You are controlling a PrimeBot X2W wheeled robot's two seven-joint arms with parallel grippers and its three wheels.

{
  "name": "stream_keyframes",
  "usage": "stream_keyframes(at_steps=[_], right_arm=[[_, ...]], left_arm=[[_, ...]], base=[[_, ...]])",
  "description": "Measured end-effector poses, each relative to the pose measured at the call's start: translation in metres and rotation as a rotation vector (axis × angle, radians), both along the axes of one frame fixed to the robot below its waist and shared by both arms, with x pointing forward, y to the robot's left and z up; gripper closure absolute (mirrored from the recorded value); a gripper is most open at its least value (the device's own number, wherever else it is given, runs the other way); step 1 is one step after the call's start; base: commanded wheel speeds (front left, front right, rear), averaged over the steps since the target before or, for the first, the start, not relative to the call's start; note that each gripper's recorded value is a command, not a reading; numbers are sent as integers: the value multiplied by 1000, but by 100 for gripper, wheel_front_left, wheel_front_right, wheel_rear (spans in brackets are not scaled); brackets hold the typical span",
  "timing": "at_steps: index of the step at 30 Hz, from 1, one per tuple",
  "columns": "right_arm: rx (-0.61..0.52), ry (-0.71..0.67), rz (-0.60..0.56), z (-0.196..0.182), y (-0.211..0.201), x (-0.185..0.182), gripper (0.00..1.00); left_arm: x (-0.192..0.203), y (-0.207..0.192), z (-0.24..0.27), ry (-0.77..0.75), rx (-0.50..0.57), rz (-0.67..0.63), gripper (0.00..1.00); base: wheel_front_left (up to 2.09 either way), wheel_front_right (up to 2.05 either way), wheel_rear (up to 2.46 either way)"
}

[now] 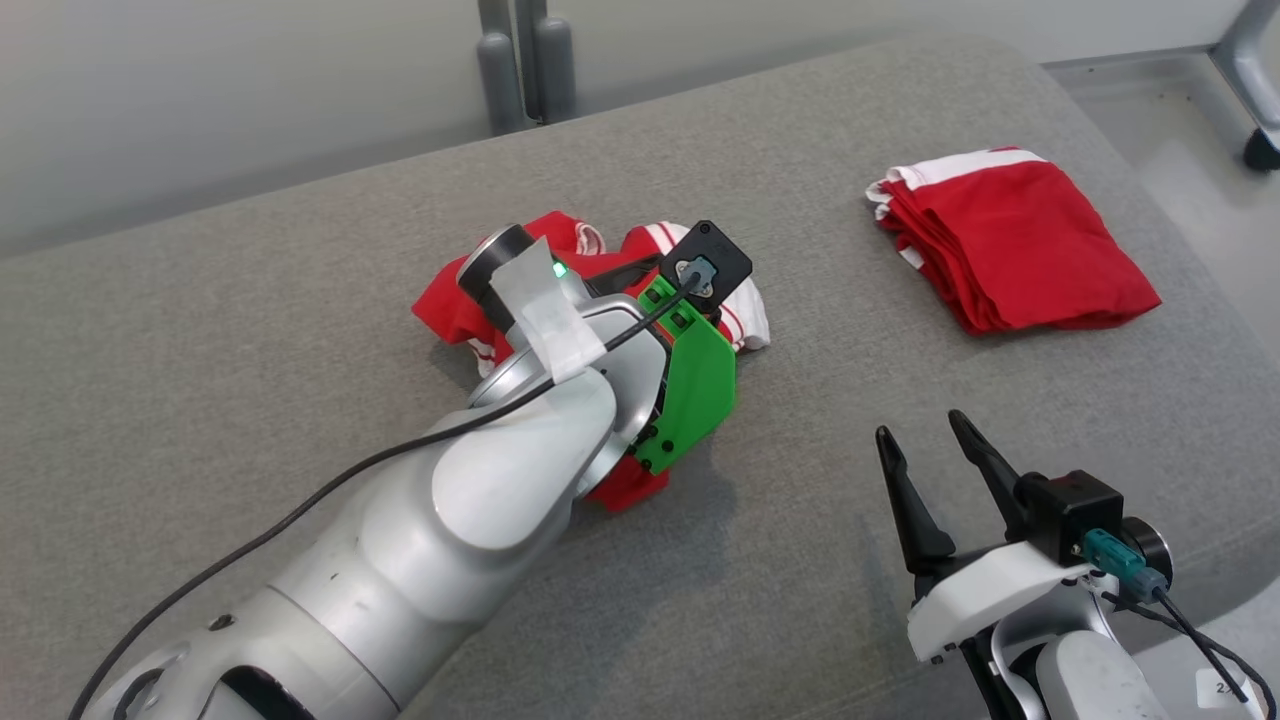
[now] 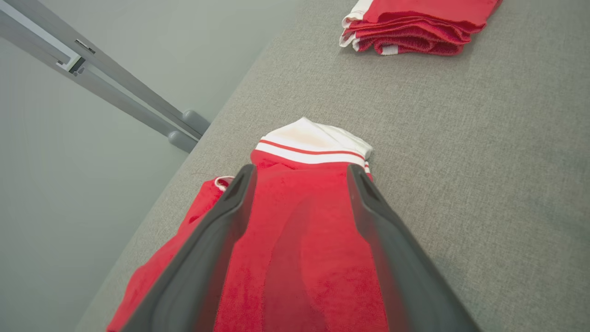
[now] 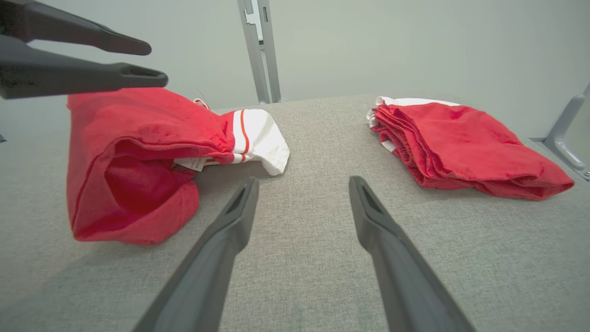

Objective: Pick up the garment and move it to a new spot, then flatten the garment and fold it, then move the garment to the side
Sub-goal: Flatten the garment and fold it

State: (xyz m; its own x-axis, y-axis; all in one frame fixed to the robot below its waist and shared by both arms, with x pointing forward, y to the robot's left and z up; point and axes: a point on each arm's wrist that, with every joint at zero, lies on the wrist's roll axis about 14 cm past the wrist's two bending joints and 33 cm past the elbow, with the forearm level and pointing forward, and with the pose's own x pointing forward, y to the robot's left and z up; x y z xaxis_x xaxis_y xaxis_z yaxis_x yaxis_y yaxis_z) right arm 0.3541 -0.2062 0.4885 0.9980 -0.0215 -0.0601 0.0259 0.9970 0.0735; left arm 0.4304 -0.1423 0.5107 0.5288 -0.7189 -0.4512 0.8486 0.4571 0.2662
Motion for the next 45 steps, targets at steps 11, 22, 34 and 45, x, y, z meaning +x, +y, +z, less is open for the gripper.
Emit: stream_keyframes(at_steps=[11,22,34,45], right_arm=[[30,29,-146,-16,-40,-22,0],[27,92,-263,-38,-71,-41,0],[14,93,-230,-42,-66,-26,0],[-11,90,-116,-39,-38,4,0]], left_arm=[[-2,-44,-40,10,196,-133,0],[9,-50,-102,60,354,-150,0],[39,-60,-58,88,9,-2,100],[90,11,0,80,-351,341,100]], base=[[0,0,0],[0,0,0],[0,0,0],[0,0,0]])
